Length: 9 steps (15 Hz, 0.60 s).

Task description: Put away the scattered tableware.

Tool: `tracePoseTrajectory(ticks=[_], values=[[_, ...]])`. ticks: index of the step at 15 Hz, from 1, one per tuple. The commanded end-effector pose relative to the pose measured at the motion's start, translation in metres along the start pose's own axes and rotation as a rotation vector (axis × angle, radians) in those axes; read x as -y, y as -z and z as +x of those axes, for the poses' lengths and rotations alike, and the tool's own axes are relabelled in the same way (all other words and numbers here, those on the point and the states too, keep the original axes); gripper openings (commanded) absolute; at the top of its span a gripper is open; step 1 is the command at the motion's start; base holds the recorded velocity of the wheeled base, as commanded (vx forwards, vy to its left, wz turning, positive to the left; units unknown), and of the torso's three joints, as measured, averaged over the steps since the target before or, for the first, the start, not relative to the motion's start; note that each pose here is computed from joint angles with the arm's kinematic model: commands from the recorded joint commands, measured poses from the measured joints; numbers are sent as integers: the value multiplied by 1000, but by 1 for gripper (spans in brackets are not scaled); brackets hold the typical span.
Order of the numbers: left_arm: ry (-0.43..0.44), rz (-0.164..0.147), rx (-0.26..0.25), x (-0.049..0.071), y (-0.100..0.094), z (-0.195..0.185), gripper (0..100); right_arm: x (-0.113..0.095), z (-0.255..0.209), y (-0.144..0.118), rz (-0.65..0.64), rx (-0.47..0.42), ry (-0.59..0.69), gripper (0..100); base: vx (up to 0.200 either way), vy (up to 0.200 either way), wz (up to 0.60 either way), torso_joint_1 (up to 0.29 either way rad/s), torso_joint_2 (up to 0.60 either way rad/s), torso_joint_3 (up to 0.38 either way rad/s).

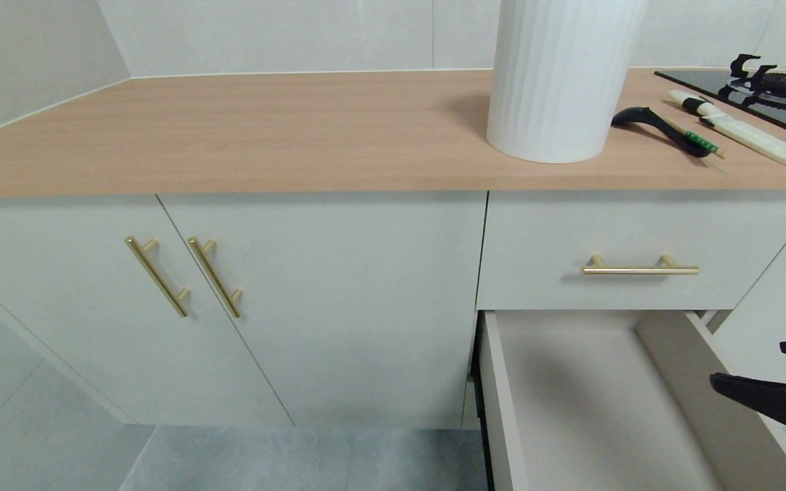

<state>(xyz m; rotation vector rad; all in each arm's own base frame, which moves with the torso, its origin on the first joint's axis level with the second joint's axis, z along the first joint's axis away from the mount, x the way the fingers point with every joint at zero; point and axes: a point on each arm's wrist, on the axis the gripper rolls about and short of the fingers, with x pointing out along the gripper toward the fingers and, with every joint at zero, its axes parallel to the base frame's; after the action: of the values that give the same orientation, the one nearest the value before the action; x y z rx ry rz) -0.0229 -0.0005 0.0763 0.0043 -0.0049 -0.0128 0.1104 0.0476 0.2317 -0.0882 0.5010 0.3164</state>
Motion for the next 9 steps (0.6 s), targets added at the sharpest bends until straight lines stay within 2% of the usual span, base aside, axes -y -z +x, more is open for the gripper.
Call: tracePoseTrajectory(ticks=[1,3,5,8,9], values=[[0,0,-2,0,0,0,100,0,0,0,0,-1,2,100,0,0,0,129,-183,-227],[0,0,-2,0,0,0,100,0,0,0,0,-1,2,100,0,0,0,173,-159,-256],[0,0,-2,0,0,0,100,0,0,0,0,-1,2,100,0,0,0,190,-610,-261],[0,0,-2,0,0,0,100,0,0,1,-12,-4,2,100,0,0,0,58,-548,-256],[0,0,-2,0,0,0,100,0,1,2,-12,-7,2,100,0,0,0,242,-496,-251]])
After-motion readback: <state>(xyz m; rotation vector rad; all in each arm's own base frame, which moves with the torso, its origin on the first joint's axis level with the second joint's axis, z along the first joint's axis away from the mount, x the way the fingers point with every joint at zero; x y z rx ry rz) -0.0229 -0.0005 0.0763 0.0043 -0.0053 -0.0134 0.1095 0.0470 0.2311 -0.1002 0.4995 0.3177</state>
